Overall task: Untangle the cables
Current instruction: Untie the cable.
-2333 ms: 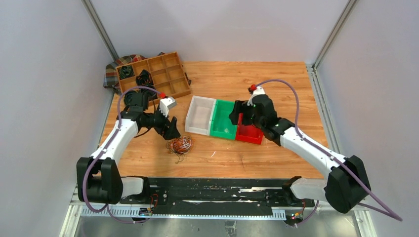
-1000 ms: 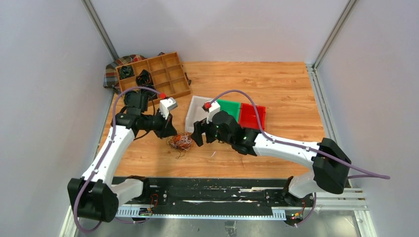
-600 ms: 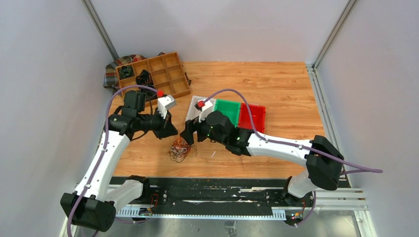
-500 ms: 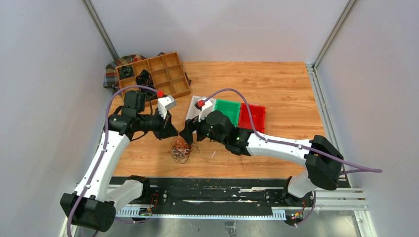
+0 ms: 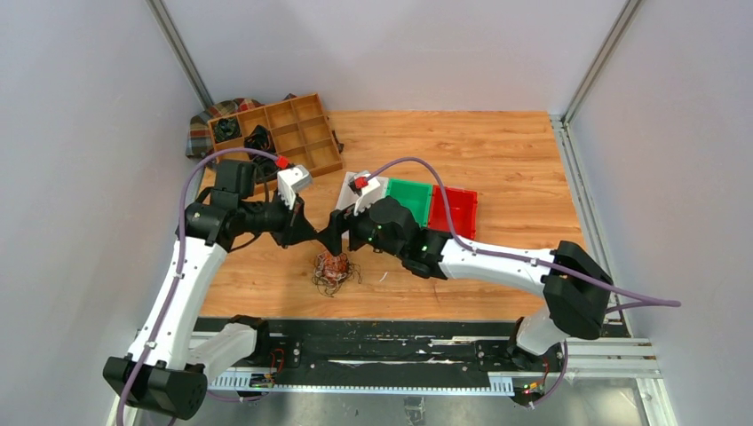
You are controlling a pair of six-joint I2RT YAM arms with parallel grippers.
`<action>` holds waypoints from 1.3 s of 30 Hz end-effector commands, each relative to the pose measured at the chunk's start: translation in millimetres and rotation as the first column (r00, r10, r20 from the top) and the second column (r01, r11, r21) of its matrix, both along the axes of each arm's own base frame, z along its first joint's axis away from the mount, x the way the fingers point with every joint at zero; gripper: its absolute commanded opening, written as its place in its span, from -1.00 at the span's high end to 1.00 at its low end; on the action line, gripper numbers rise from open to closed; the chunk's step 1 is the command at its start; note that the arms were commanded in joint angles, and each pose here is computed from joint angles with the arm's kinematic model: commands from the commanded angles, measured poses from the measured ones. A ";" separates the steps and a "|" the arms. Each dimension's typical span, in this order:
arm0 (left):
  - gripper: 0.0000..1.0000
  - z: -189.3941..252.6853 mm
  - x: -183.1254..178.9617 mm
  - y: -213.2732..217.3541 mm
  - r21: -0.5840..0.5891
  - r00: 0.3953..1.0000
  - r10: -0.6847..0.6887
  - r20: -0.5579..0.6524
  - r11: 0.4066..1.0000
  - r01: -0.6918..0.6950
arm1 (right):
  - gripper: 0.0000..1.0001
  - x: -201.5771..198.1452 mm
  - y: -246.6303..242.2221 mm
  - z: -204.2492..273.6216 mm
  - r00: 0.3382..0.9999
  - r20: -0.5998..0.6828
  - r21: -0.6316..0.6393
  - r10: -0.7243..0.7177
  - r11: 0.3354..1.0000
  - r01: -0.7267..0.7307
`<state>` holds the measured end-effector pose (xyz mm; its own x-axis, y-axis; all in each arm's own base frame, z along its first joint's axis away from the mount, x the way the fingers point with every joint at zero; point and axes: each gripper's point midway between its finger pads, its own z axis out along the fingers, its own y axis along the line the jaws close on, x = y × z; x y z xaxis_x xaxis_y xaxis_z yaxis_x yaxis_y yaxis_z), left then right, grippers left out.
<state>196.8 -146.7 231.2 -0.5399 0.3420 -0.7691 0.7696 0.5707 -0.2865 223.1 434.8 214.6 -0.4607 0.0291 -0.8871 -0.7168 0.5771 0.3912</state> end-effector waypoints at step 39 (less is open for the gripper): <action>0.99 353.2 -47.5 -25.9 -0.342 0.779 0.053 0.625 0.915 0.212 | -0.32 -6.7 -9.9 -139.6 0.978 -0.175 -0.112 -0.114 0.989 0.095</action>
